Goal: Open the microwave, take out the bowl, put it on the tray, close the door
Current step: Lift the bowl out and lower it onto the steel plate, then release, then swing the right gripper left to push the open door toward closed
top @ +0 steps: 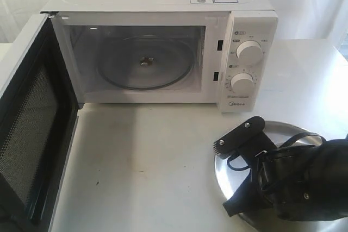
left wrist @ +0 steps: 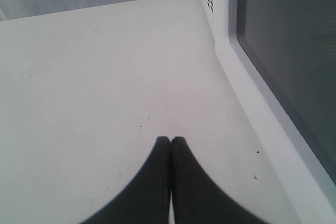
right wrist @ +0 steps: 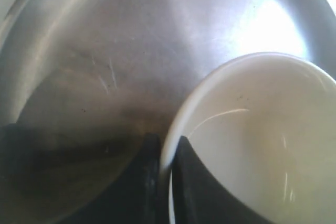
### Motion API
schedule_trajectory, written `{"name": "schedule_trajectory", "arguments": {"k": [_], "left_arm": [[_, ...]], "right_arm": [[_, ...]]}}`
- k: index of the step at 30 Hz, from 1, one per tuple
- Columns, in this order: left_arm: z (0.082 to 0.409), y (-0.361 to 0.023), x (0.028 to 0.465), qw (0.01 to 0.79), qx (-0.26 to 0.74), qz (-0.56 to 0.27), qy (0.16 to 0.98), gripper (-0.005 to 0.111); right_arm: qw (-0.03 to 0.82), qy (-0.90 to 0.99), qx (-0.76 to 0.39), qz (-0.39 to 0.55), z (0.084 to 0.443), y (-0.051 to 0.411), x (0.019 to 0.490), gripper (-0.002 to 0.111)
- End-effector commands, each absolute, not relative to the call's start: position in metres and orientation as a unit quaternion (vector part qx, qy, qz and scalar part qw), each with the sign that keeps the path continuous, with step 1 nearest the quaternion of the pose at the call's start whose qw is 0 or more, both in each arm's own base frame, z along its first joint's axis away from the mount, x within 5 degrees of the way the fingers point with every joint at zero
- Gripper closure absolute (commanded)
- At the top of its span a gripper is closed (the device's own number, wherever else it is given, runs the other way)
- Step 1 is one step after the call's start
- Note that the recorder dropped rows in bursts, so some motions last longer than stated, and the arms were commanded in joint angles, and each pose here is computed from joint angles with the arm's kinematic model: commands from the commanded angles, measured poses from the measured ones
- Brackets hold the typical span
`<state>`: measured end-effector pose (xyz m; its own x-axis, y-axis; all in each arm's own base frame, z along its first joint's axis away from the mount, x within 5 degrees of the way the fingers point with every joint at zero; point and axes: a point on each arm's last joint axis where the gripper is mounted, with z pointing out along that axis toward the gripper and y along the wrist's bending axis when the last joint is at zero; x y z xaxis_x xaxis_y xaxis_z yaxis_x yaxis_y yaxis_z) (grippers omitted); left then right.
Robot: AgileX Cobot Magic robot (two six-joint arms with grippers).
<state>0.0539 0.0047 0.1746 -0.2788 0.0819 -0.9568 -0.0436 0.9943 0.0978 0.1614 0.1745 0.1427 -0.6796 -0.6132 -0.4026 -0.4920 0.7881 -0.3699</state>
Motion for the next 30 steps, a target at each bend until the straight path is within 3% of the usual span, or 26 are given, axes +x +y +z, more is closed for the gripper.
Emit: {"name": "schedule_trajectory", "arguments": {"k": [1, 9, 13, 16, 18, 22, 30], "left_arm": [[0.174, 0.005, 0.054, 0.6, 0.009, 0.049, 0.798, 0.107], [0.174, 0.005, 0.054, 0.6, 0.009, 0.049, 0.798, 0.107], [0.174, 0.005, 0.054, 0.6, 0.009, 0.049, 0.798, 0.107], [0.174, 0.005, 0.054, 0.6, 0.009, 0.049, 0.798, 0.107], [0.174, 0.005, 0.054, 0.6, 0.009, 0.049, 0.798, 0.107], [0.174, 0.005, 0.054, 0.6, 0.009, 0.049, 0.798, 0.107], [0.174, 0.005, 0.054, 0.6, 0.009, 0.049, 0.798, 0.107]], "right_arm": [[0.279, 0.907, -0.302, -0.092, 0.151, 0.176, 0.16, 0.099], [0.306, 0.907, -0.282, -0.064, 0.171, 0.173, 0.158, 0.059], [0.335, 0.898, -0.286, 0.012, 0.188, 0.178, 0.153, 0.055], [0.369, 0.862, -0.316, 0.145, 0.213, 0.193, 0.138, 0.059], [0.401, 0.801, -0.367, 0.253, 0.237, 0.204, 0.122, 0.068], [0.447, 0.666, -0.46, 0.381, 0.279, 0.213, 0.096, 0.109], [0.578, 0.497, -0.504, 0.407, 0.345, 0.246, 0.103, 0.108]]}}
